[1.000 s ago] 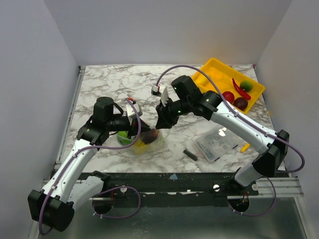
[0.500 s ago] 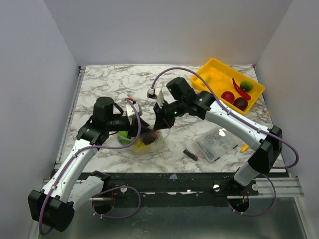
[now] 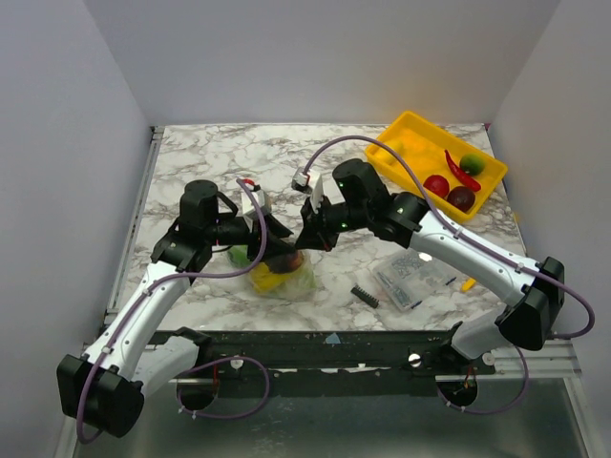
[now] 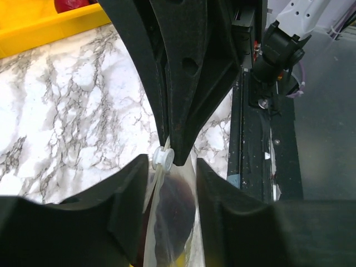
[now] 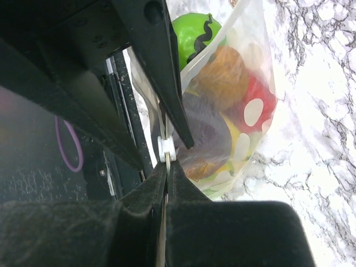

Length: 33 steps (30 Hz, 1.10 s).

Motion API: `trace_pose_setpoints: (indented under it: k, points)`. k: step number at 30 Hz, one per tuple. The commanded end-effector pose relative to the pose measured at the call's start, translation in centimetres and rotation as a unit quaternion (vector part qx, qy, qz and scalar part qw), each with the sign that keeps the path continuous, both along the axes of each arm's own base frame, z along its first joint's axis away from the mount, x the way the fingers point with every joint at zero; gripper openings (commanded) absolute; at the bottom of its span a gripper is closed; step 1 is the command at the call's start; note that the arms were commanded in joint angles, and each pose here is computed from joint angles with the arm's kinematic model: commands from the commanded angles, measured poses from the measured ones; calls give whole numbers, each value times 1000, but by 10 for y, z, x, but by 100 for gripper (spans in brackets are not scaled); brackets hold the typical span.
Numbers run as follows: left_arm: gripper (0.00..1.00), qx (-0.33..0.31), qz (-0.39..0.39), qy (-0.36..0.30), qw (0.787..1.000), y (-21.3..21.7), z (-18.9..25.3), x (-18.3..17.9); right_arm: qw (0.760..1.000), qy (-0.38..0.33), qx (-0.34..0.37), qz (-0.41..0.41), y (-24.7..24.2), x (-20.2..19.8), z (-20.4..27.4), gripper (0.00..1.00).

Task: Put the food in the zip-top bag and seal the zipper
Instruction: Zip the zipper food storage bag at the center of the board.

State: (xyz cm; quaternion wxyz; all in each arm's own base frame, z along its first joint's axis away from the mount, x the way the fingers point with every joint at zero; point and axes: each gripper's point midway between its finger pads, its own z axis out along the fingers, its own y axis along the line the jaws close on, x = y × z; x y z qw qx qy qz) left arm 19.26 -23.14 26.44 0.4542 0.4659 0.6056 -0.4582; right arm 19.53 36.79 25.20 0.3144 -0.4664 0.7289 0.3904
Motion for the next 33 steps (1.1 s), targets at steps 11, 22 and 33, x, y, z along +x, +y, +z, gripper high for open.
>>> trace_pose_setpoints:
  k: [11, 22, 33]
  points:
    - [1, -20, -43, -5, 999, -6, 15, -9, 999, -33, 24, -30, 5, 11, 20, 0]
    - [0, -11, 80, -19, 997, 9, 16, 11, 940, -77, -11, -333, -17, 62, 9, 0]
    - [0, 0, 117, -17, 993, 20, 18, 6, 906, -60, 33, -419, -49, 87, 6, 0]
